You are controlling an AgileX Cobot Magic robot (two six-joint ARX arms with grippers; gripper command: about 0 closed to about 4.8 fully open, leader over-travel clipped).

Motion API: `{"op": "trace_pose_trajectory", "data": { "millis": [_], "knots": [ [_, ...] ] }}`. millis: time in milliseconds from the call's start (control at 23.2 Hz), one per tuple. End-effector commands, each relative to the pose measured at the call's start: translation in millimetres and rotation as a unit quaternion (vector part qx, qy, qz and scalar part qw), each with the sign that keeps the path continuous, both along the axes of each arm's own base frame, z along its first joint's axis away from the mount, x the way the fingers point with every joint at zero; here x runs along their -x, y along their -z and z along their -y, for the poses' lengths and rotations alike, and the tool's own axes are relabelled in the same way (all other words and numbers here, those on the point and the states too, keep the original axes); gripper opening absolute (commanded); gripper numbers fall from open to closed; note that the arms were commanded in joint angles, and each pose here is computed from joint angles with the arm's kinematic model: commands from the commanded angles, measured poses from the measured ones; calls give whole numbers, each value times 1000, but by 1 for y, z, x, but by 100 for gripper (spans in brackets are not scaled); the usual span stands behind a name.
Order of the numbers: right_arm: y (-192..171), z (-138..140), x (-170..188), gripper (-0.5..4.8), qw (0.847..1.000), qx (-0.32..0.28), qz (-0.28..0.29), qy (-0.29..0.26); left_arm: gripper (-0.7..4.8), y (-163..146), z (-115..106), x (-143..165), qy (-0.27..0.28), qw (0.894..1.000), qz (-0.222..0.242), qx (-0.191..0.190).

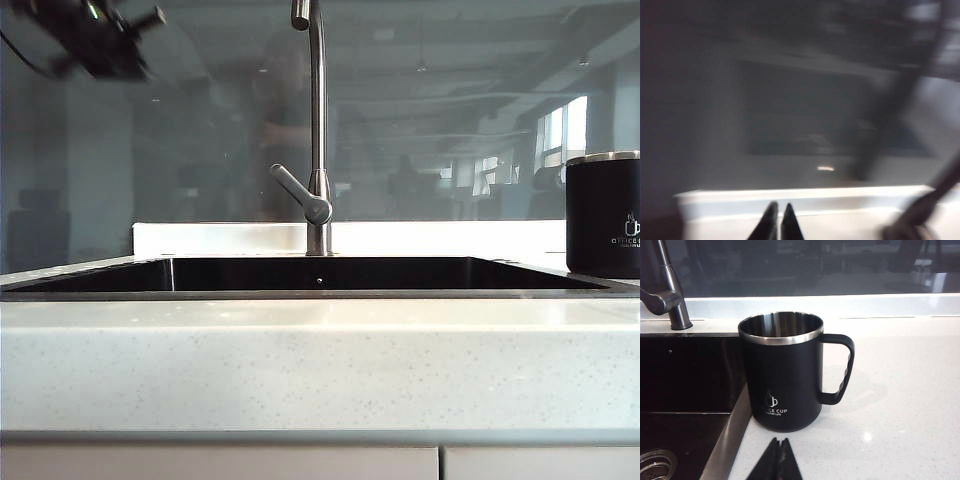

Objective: Pick up the mug next to the sink, go to the faucet to get some water, pour the water into the sink, and finally put the mug back to its place.

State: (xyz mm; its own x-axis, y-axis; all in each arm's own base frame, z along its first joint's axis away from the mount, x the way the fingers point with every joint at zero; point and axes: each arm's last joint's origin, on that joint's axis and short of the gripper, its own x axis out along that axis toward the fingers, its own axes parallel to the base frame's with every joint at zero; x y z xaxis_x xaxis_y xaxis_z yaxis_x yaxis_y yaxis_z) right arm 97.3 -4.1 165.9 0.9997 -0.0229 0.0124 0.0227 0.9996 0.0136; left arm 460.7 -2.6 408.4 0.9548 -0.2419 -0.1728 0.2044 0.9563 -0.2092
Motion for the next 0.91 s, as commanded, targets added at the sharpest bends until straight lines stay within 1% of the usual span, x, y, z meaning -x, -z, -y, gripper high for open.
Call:
{"op": "trace_pose_trajectory", "data": {
  "millis": [43, 172, 302, 345, 388, 517, 561, 604, 647, 690, 733, 776, 819, 862, 905],
  "knots": [
    [0, 0, 0, -7, 1000, 1, 6, 2, 14, -49, -7, 47, -106, 994, 21, -30],
    [0, 0, 0, -7, 1000, 1, 6, 2, 14, -82, -7, 89, -130, 990, 33, -33],
    [0, 0, 0, -7, 1000, 1, 6, 1, 18, -119, -6, 145, -127, 990, 58, -27],
    [0, 0, 0, -7, 1000, 1, 6, 1, 20, -125, -3, 158, -123, 990, 61, -24],
    [0, 0, 0, -8, 1000, 1, 6, 2, 21, -135, 2, 180, -114, 991, 71, -23],
    [0, 0, 0, -7, 1000, 1, 6, 1, 21, -156, 6, 218, -101, 988, 113, -16],
    [0, 0, 0, -7, 1000, 1, 5, 1, 16, -164, 7, 234, -99, 986, 133, -13],
    [0, 0, 0, -7, 1000, 1, 5, 1, -9, -168, 8, 245, -96, 985, 145, -11],
    [0, 0, 0, -7, 1000, 1, 5, 1, -6, -175, 9, 263, -65, 985, 160, -14],
    [0, 0, 0, -7, 1000, 1, 5, 1, -6, -178, 9, 278, -49, 985, 167, -16],
    [0, 0, 0, -7, 1000, 1, 5, 1, -6, -180, 8, 294, -49, 984, 172, -16],
    [0, 0, 0, -7, 1000, 1, 5, 2, -6, -180, 7, 303, -53, 983, 176, -18],
    [0, 0, 0, -7, 1000, 1, 5, 2, -6, -176, 6, 322, -58, 981, 182, -31],
    [0, 0, 0, -8, 1000, 1, 5, 1, -6, -171, 6, 331, -58, 981, 182, -38],
    [0, 0, 0, -7, 1000, 1, 5, 2, -6, -160, 5, 345, -59, 981, 177, -44]
  ]
}}
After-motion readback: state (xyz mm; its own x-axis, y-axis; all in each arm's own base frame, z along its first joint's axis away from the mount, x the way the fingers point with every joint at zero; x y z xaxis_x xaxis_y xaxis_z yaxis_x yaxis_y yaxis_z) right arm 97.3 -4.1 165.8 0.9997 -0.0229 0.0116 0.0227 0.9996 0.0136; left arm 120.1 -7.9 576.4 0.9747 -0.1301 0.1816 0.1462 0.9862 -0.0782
